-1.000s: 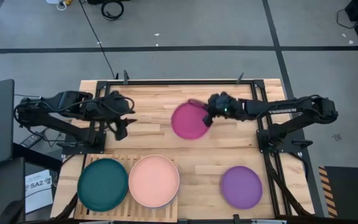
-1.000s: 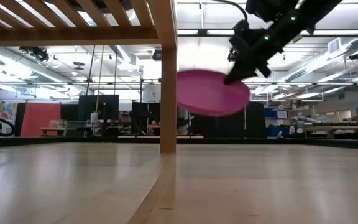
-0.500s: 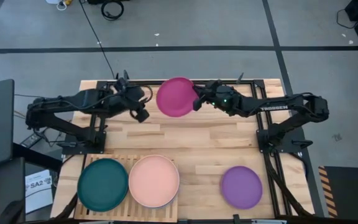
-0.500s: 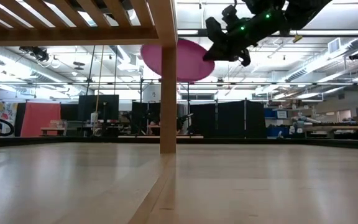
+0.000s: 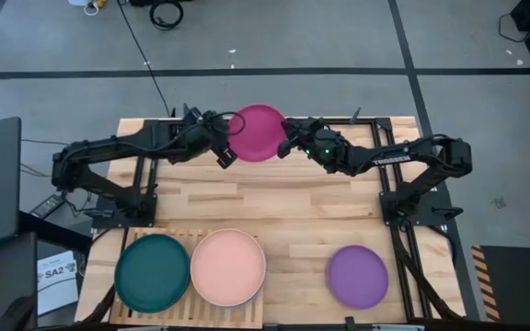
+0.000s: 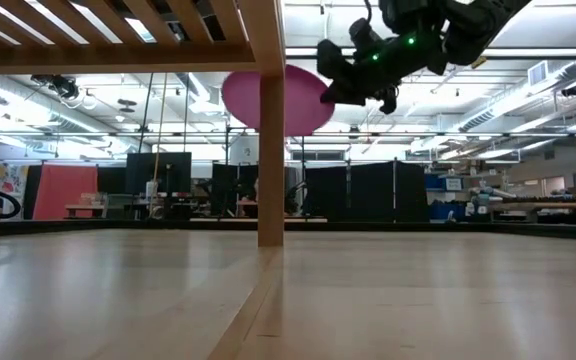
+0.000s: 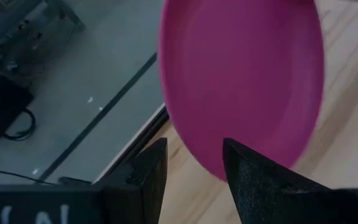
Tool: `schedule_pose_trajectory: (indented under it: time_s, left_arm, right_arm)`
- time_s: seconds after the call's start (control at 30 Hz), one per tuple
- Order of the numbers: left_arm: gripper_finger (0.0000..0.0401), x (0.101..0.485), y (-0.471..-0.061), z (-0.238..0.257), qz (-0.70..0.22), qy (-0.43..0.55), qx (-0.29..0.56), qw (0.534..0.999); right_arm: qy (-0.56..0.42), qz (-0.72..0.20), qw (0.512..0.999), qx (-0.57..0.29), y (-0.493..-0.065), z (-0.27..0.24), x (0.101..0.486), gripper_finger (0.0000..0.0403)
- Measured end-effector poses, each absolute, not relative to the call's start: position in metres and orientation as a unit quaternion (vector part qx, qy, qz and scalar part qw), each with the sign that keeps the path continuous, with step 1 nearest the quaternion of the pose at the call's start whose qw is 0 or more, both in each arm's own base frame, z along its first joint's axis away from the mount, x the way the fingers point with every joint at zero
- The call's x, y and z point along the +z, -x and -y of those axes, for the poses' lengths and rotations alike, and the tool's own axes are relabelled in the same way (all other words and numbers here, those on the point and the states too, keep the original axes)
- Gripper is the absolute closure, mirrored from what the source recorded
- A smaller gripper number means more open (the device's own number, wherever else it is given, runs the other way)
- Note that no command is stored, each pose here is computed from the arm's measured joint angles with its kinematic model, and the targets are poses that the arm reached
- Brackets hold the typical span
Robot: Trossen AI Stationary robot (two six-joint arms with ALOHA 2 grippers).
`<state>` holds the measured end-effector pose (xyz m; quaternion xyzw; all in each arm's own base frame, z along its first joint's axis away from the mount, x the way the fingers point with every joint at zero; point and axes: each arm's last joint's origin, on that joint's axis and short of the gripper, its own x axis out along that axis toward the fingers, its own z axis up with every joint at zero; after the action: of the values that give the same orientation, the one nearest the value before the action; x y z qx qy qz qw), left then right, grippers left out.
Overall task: Place and stack plates onto a shelf
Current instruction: Stack the pink plate on top of the light orange plate on the shelf
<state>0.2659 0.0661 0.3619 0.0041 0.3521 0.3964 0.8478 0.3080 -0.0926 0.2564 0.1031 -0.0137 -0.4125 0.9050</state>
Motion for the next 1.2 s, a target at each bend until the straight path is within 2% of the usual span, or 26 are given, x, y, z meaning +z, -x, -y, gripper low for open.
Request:
schedule_pose_trajectory:
  time_s: [0.17, 0.77, 0.93, 1.2]
  left_arm:
    - [0.0239, 0.364, -0.268, -0.07, -0.335, 0.007, 0.397, 0.855]
    - [0.0243, 0.366, -0.267, -0.081, -0.32, 0.015, 0.418, 0.85]
    - [0.028, 0.366, -0.267, -0.081, -0.32, 0.015, 0.417, 0.85]
    - [0.0362, 0.365, -0.268, -0.081, -0.319, 0.02, 0.414, 0.852]
  right_arm:
    - [-0.096, 0.01, 0.9, -0.425, -0.309, 0.094, 0.253, 0.0385]
    - [-0.097, 0.053, 0.925, -0.365, -0.317, 0.079, 0.26, 0.0385]
    - [-0.098, 0.054, 0.924, -0.365, -0.317, 0.079, 0.26, 0.0384]
    - [-0.098, 0.053, 0.924, -0.365, -0.317, 0.079, 0.26, 0.037]
